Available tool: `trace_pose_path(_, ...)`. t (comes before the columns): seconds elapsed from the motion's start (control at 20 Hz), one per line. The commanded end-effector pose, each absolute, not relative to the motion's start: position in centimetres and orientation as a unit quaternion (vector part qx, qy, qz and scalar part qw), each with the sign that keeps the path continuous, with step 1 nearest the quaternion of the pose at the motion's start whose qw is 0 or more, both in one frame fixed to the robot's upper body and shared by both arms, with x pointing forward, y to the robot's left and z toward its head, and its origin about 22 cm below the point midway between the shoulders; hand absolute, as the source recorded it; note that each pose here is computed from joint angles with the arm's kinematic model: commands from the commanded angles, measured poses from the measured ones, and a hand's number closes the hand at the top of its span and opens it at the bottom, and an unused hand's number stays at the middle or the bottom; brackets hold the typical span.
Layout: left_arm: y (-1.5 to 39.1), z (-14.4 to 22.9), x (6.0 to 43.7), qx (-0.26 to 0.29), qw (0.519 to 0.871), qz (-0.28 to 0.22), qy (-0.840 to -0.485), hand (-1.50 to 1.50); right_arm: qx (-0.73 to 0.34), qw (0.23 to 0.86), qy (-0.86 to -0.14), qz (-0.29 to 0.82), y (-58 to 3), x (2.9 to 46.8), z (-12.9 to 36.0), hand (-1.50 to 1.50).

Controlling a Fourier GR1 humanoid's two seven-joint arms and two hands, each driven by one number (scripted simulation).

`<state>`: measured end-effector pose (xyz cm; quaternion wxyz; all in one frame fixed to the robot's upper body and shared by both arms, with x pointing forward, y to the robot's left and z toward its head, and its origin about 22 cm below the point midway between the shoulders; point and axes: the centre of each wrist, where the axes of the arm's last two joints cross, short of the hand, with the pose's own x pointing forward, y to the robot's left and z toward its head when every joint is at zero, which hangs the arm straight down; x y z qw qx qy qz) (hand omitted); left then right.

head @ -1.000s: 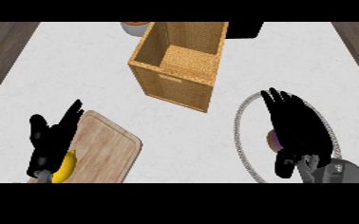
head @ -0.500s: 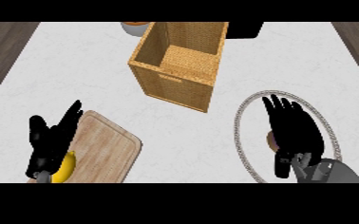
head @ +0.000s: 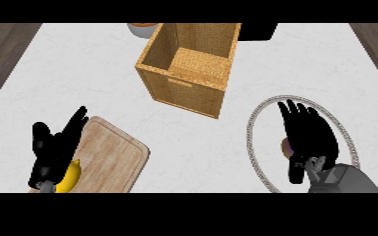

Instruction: Pick the can from the placemat and place it in the basket

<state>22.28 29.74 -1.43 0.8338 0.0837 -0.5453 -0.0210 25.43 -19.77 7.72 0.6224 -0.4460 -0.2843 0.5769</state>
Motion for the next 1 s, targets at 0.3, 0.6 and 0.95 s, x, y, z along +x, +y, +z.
trace_pose_path(0.3, 29.8, -4.4, 20.8, 0.063, 0.875, -0.018, -0.481, 0.0, -0.449, 0.609, -0.277, 0.591, -20.6, 24.6, 4.3, 1.5)
trace_pose_path(0.6, 28.6, -4.5, 20.0, 0.068, 0.871, -0.017, -0.486, 0.0, -0.477, 0.565, -0.273, 0.616, -21.8, 26.1, 5.4, 1.5)
trace_pose_path(0.95, 28.3, -3.6, 20.9, 0.064, 0.864, -0.037, -0.498, 0.0, -0.448, 0.597, -0.329, 0.578, -7.4, 24.3, 4.8, 1.5)
